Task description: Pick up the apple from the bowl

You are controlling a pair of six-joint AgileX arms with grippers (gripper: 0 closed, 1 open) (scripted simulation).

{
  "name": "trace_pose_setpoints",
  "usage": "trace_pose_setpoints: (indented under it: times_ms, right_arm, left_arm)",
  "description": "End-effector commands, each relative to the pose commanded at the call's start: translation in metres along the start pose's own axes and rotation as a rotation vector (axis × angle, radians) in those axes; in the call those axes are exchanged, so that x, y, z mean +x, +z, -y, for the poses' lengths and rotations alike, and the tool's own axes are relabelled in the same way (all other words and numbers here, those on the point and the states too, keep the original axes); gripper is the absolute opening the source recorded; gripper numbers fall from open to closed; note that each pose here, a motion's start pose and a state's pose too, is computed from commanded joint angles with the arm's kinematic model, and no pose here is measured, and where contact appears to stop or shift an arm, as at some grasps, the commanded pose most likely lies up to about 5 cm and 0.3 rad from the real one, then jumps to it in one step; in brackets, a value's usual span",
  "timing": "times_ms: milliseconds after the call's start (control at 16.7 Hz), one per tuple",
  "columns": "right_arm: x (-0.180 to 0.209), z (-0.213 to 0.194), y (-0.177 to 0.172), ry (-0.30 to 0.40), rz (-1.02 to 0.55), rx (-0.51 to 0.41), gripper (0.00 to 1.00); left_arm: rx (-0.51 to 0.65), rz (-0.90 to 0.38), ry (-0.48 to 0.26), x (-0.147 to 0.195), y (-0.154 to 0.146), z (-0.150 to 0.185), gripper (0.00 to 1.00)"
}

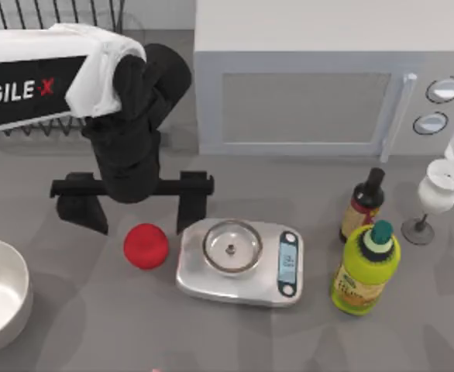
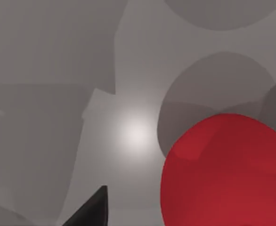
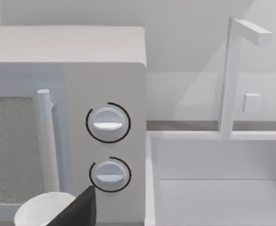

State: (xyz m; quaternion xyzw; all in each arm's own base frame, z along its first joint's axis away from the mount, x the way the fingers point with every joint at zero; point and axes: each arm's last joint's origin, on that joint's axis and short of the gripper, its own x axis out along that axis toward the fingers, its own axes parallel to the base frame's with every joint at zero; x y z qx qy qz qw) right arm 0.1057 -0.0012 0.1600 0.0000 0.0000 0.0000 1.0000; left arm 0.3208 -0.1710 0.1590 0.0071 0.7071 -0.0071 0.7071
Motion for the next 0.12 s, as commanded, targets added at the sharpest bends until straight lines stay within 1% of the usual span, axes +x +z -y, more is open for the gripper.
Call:
trace_pose_setpoints:
  times_ms: [120]
  right_arm:
    - [0.0,0.0,0.0,0.0,0.0,0.0,1.0]
  left_arm:
    - [0.0,0.0,0.0,0.0,0.0,0.0,1.0]
